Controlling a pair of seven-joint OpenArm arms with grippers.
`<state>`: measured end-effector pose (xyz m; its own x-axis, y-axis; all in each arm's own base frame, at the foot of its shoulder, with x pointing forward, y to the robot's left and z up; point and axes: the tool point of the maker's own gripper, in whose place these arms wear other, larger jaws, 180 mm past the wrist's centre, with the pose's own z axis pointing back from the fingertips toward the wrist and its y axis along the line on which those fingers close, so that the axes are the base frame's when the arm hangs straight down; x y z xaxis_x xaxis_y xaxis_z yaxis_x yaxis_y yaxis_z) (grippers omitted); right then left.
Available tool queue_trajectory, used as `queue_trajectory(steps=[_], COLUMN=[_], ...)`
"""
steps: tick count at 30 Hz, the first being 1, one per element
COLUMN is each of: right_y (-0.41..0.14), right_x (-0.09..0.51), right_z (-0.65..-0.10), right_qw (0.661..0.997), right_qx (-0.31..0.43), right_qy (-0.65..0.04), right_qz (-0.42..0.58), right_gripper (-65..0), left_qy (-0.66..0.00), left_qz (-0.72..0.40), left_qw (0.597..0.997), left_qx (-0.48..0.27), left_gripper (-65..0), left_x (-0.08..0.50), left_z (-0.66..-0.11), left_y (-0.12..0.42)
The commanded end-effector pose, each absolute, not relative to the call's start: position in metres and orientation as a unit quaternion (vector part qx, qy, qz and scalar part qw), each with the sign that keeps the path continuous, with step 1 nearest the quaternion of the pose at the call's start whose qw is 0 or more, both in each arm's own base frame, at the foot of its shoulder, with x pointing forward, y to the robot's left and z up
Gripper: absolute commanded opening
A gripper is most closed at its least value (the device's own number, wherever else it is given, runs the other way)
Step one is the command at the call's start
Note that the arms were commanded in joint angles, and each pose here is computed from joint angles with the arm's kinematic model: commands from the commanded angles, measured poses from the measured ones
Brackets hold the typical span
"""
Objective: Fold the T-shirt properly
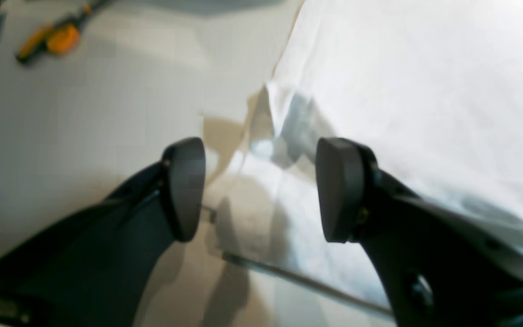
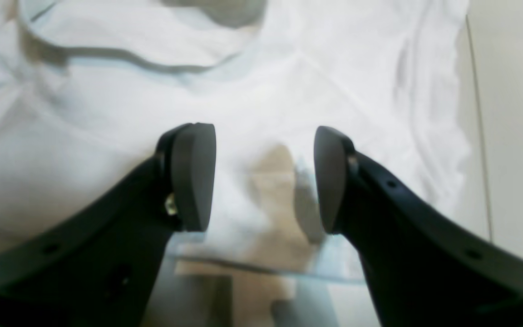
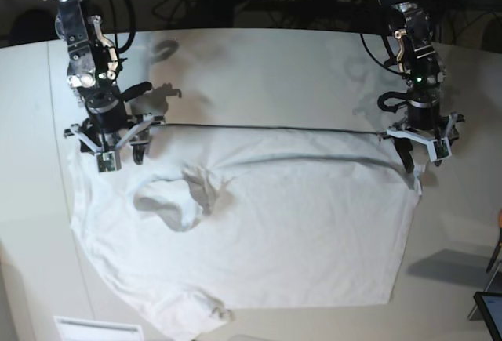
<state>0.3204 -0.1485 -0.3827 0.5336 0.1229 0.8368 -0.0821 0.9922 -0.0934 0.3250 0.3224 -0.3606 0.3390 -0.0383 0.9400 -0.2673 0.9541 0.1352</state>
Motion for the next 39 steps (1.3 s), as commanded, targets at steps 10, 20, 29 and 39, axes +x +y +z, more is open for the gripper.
queue_trajectory(steps=[10,20,29,39], right_y=[-0.175,-0.175,-0.160,-0.155], right_x=[0.332,0.292,0.259,0.226], right_z=[-0.414,-0.441,-0.436,-0.441], right_qw=[0.878,0.898,0.919,0.929], right_qx=[-0.053,-0.050,-0.033,-0.026], right_qy=[-0.473,-0.433,-0.388,-0.364], right_qz=[0.054,0.056,0.059,0.064], right_gripper=[-31.8,-31.8,-31.9,-31.9], left_qy=[-0.534,-0.466,-0.454,-0.398], left_qz=[0.050,0.016,-0.005,-0.013], left_qw=[0.835,0.871,0.872,0.898], left_qx=[0.125,0.156,0.185,0.188], left_gripper=[-26.2,-26.2,-26.2,-26.4], left_x=[0.352,0.304,0.247,0.205], left_z=[-0.399,-0.443,-0.433,-0.442], left_y=[0.320,0.327,0.337,0.334])
